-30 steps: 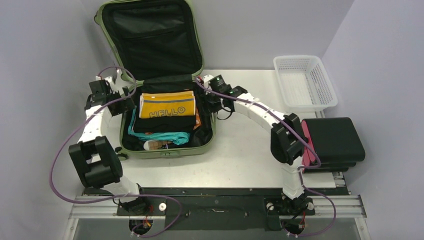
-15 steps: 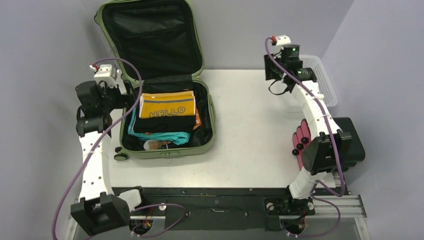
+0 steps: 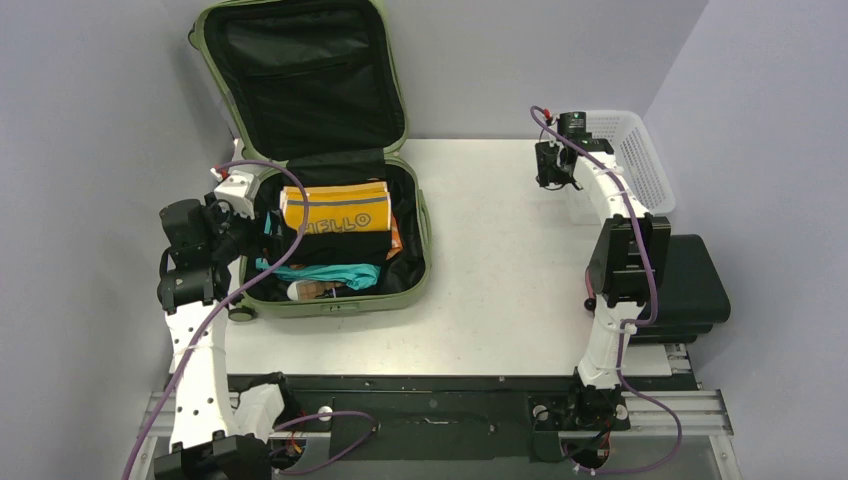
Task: Open, take out, and arrange the luggage
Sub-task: Move the bin to the center of the board.
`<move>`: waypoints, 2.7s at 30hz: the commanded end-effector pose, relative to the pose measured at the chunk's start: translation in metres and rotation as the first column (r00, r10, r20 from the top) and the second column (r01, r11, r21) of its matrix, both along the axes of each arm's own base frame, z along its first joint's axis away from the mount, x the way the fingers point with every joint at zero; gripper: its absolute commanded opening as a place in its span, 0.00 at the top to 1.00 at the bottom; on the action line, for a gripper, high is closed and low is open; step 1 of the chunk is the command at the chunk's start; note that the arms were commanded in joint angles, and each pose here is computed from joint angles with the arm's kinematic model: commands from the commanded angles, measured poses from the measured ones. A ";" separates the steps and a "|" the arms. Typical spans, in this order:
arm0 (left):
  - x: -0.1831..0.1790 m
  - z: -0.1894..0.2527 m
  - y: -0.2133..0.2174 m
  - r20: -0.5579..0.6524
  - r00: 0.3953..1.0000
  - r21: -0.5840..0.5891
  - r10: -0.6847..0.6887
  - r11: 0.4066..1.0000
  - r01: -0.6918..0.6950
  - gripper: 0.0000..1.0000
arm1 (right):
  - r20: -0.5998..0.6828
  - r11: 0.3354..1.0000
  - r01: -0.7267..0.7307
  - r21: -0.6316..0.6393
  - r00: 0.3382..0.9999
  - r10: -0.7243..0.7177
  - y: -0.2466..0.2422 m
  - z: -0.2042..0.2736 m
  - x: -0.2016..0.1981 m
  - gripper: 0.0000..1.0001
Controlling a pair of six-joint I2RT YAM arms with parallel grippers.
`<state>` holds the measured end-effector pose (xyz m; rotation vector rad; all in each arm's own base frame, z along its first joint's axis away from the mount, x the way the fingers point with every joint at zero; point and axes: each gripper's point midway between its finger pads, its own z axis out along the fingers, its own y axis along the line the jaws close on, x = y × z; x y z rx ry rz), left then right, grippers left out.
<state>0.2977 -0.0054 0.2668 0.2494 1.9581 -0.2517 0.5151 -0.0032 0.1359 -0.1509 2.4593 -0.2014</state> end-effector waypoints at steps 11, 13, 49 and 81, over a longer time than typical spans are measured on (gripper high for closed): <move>-0.006 0.004 -0.001 0.027 0.999 -0.027 -0.043 0.999 0.044 0.04 | -0.060 0.996 0.032 0.080 0.998 -0.027 -0.010 -0.019 -0.011 0.56; -0.006 0.005 0.001 0.031 0.999 -0.037 -0.038 0.999 0.039 0.04 | -0.081 0.996 0.022 0.092 0.997 -0.014 -0.007 -0.023 -0.016 0.61; -0.004 0.004 0.008 0.027 0.999 -0.090 -0.036 0.995 0.038 0.04 | -0.006 0.895 -0.340 0.290 0.934 0.357 0.191 0.007 -0.120 0.95; 0.007 -0.031 0.021 -0.095 0.995 0.050 0.016 0.999 -0.011 0.04 | 0.070 0.817 -0.562 0.131 0.827 0.558 0.170 0.047 -0.145 0.67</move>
